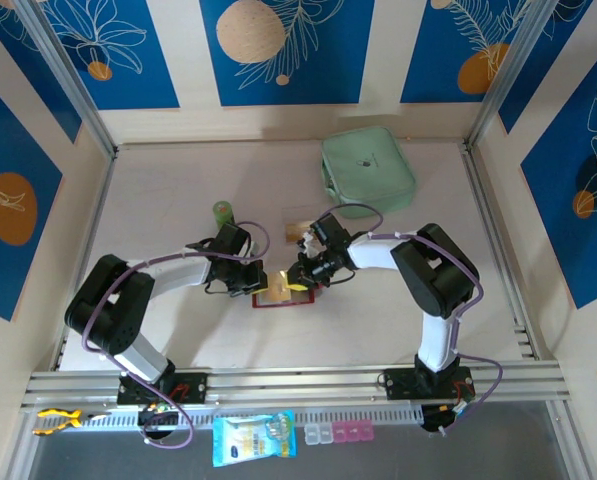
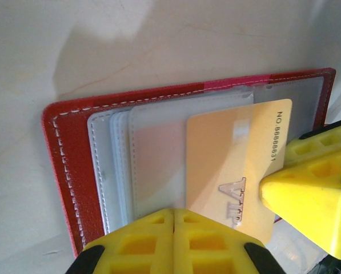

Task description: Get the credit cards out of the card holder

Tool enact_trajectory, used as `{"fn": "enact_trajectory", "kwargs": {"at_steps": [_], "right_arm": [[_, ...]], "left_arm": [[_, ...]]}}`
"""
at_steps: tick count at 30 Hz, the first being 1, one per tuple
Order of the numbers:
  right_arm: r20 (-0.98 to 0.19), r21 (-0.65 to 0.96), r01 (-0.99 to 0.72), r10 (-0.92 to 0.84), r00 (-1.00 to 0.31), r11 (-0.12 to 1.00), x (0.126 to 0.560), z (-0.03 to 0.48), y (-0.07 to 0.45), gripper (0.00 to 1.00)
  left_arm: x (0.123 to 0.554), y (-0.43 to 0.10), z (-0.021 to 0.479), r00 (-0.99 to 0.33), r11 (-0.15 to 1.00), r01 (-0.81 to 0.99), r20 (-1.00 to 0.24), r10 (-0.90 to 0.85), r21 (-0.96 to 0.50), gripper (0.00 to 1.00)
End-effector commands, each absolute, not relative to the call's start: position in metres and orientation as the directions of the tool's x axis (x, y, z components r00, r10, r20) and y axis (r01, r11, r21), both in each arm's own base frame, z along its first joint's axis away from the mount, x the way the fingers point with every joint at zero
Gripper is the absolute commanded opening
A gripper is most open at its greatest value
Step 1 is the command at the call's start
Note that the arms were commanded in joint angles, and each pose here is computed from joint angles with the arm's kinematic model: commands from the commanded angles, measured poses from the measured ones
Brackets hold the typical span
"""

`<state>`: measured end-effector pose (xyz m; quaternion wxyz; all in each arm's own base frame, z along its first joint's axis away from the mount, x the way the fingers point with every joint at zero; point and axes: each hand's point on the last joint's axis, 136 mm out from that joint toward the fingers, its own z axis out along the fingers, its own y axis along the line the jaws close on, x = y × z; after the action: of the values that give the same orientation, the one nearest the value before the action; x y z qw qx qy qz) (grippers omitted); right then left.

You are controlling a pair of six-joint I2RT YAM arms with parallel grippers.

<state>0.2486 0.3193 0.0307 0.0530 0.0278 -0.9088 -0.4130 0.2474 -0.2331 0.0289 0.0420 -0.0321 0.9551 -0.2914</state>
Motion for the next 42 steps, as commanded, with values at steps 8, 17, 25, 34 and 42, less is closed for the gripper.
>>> {"fn": "enact_trajectory", "kwargs": {"at_steps": [8,17,25,34,42], "right_arm": [[0.044,0.719,-0.033,-0.093,-0.995,0.694,0.241,0.048,0.294,0.10],[-0.043,0.632,-0.188,-0.209,-0.977,0.752,0.241,0.078,0.278,0.08],[-0.208,0.429,-0.503,-0.460,-0.863,0.750,0.255,0.095,0.255,0.04],[-0.370,0.143,-0.876,-0.796,-0.479,0.460,0.283,0.118,0.249,0.00],[-0.235,-0.062,-0.982,-0.959,-0.159,0.178,0.304,0.115,0.237,0.00]], "left_arm": [[0.253,-0.234,0.040,-0.991,0.829,-0.032,-0.091,-0.099,-0.558,0.00],[0.264,-0.241,0.066,-0.982,0.805,0.008,-0.155,-0.104,-0.593,0.05],[0.271,-0.237,0.080,-0.968,0.802,0.034,-0.219,-0.121,-0.597,0.08],[0.273,-0.229,0.093,-0.952,0.790,0.045,-0.267,-0.153,-0.611,0.10],[0.271,-0.221,0.091,-0.951,0.794,0.033,-0.263,-0.161,-0.607,0.08]]}}
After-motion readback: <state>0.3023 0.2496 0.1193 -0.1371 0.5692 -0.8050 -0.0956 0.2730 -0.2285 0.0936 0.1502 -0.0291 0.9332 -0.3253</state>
